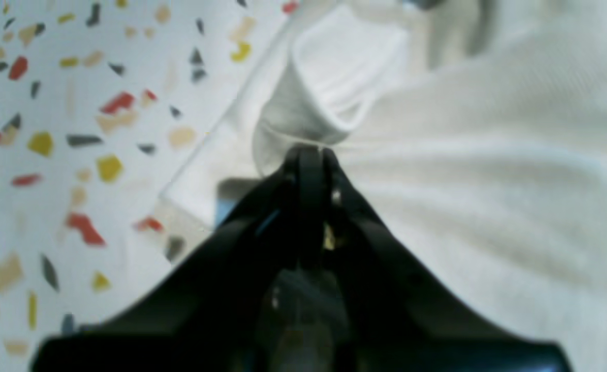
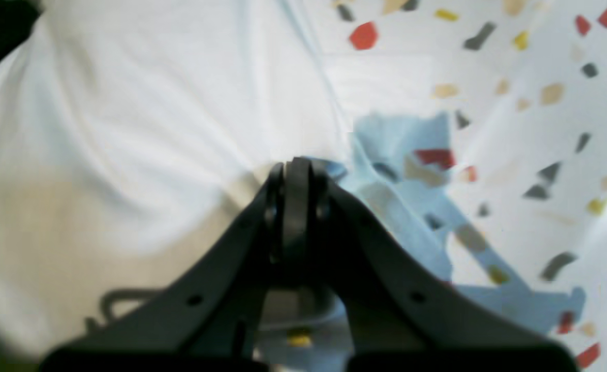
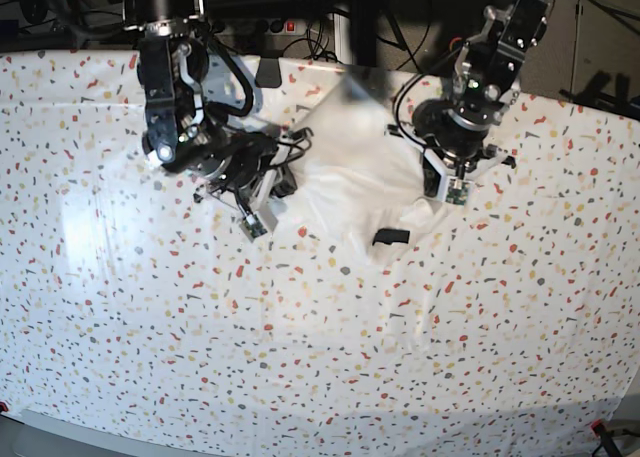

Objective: Fold the T-shirt properly

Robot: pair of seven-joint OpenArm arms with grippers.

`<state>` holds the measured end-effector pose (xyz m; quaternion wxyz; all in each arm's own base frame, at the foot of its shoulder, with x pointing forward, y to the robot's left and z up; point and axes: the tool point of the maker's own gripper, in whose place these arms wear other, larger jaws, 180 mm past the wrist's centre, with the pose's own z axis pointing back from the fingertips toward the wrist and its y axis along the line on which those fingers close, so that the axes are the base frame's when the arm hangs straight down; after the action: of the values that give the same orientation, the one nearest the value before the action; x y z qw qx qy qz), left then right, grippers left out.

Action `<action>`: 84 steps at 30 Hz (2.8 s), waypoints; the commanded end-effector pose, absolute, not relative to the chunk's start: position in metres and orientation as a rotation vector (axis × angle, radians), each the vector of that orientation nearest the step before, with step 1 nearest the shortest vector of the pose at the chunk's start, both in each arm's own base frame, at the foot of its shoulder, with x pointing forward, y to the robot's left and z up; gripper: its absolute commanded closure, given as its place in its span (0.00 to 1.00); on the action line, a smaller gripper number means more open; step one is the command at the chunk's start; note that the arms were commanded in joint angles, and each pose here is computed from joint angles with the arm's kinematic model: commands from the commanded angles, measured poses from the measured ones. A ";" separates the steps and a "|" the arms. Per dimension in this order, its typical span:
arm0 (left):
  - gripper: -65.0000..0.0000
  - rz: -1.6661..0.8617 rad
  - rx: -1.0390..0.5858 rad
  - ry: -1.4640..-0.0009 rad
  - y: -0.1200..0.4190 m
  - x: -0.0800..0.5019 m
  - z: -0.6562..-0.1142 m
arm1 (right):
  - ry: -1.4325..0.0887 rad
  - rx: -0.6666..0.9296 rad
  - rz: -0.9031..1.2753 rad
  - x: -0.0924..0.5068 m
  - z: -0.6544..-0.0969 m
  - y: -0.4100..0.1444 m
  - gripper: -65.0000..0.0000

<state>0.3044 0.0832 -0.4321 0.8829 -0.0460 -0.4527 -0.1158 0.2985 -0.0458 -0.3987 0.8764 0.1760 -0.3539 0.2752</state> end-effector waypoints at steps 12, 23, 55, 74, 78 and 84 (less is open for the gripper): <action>1.00 -0.202 -0.189 -0.980 0.075 0.367 -0.415 | -0.837 0.527 0.486 0.272 -0.383 0.007 1.00; 1.00 -0.272 -0.172 -1.117 0.082 0.386 -0.347 | -1.020 0.456 0.488 0.280 -0.325 0.001 1.00; 1.00 -0.384 -0.099 -0.682 0.122 0.074 -0.434 | -0.356 0.186 -0.110 0.007 -0.423 -0.180 1.00; 1.00 -0.167 -0.161 -0.257 0.131 -0.030 -0.626 | -0.090 0.192 -0.312 -0.051 -0.595 -0.246 1.00; 1.00 -0.057 -0.160 -0.254 0.123 -0.021 -0.636 | -0.104 0.184 -0.323 -0.035 -0.601 -0.260 1.00; 1.00 0.081 -0.183 -0.273 0.121 0.001 -0.639 | -0.122 0.205 -0.244 -0.009 -0.606 -0.248 1.00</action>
<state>0.0084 0.1180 -0.6392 0.9851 -0.0928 -0.1397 0.0384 -0.0063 -0.2427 -0.6084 0.9852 0.1034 -0.0592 -0.1231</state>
